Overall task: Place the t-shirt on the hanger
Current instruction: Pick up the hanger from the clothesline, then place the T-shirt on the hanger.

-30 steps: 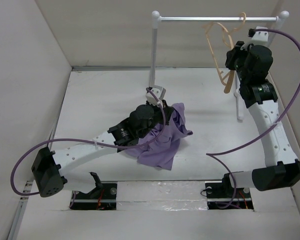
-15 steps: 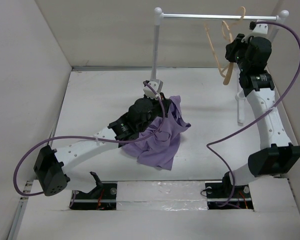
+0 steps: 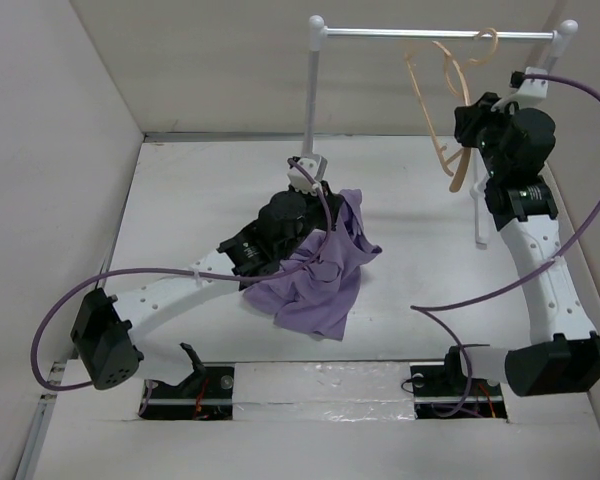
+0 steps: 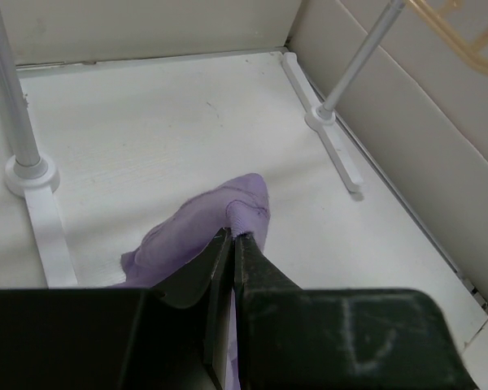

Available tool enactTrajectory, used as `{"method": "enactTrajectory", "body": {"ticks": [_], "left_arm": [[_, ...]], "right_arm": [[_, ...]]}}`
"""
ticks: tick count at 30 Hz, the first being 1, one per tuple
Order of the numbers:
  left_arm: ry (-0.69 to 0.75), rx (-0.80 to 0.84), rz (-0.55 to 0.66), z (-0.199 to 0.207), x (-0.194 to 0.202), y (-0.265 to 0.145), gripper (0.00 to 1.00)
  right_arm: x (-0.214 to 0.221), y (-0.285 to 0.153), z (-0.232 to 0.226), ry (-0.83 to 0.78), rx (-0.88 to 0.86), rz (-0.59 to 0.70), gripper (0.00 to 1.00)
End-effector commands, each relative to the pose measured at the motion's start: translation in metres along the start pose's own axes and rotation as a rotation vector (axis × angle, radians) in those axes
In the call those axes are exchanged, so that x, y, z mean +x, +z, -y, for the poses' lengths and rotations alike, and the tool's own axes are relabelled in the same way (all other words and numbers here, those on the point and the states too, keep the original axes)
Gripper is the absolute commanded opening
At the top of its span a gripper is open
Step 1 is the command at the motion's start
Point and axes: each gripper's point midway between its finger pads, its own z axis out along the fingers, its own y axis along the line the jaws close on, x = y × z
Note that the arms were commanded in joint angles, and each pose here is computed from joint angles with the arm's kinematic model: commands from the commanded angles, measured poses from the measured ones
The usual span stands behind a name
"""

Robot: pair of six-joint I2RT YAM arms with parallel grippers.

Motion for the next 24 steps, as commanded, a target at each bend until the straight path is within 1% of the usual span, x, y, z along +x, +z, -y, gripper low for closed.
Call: {"method": "enactTrajectory", "body": {"ticks": [1, 4, 6, 7, 9, 12, 13, 14, 15, 16, 18, 20, 21, 22, 23, 24], "left_arm": [[-0.054, 0.060, 0.122, 0.009, -0.052, -0.003, 0.00], [-0.057, 0.031, 0.129, -0.003, -0.058, 0.003, 0.00], [-0.062, 0.030, 0.130, -0.011, -0.064, 0.008, 0.00], [-0.071, 0.026, 0.117, -0.016, -0.061, 0.013, 0.00], [-0.080, 0.014, 0.127, -0.028, -0.069, 0.019, 0.00], [-0.085, -0.007, 0.131, -0.044, -0.077, 0.026, 0.00], [-0.086, -0.030, 0.133, -0.057, -0.080, 0.030, 0.00], [-0.091, -0.028, 0.132, -0.060, -0.082, 0.030, 0.00], [-0.093, -0.043, 0.140, -0.069, -0.087, 0.032, 0.00], [-0.095, -0.041, 0.141, -0.069, -0.088, 0.032, 0.00], [-0.095, -0.048, 0.149, -0.072, -0.094, 0.032, 0.00], [-0.085, -0.061, 0.149, -0.074, -0.096, 0.033, 0.00], [-0.084, -0.067, 0.151, -0.075, -0.097, 0.033, 0.00], [-0.083, -0.066, 0.155, -0.074, -0.099, 0.033, 0.00], [-0.080, -0.068, 0.159, -0.075, -0.100, 0.033, 0.00], [-0.079, -0.067, 0.165, -0.073, -0.105, 0.033, 0.00]], "right_arm": [[-0.012, -0.012, -0.016, 0.028, -0.059, 0.079, 0.00], [0.000, -0.027, -0.027, 0.047, -0.110, 0.056, 0.00], [0.011, -0.038, -0.045, 0.061, -0.181, 0.029, 0.00], [0.007, -0.051, -0.055, 0.067, -0.218, 0.040, 0.00], [0.011, -0.067, -0.073, 0.070, -0.265, 0.038, 0.00], [0.027, -0.098, -0.078, 0.069, -0.272, 0.020, 0.00], [0.047, -0.106, -0.074, 0.077, -0.259, -0.022, 0.00], [0.039, -0.125, -0.074, 0.089, -0.273, 0.009, 0.00], [0.059, -0.135, -0.075, 0.099, -0.292, -0.042, 0.00], [0.056, -0.147, -0.082, 0.105, -0.327, -0.039, 0.00], [0.065, -0.171, -0.084, 0.108, -0.370, -0.057, 0.00], [0.089, -0.188, -0.086, 0.110, -0.396, -0.131, 0.00], [0.088, -0.199, -0.085, 0.111, -0.406, -0.129, 0.00], [0.098, -0.207, -0.083, 0.110, -0.405, -0.169, 0.00], [0.101, -0.215, -0.085, 0.110, -0.417, -0.181, 0.00], [0.096, -0.226, -0.084, 0.117, -0.429, -0.163, 0.00]]}}
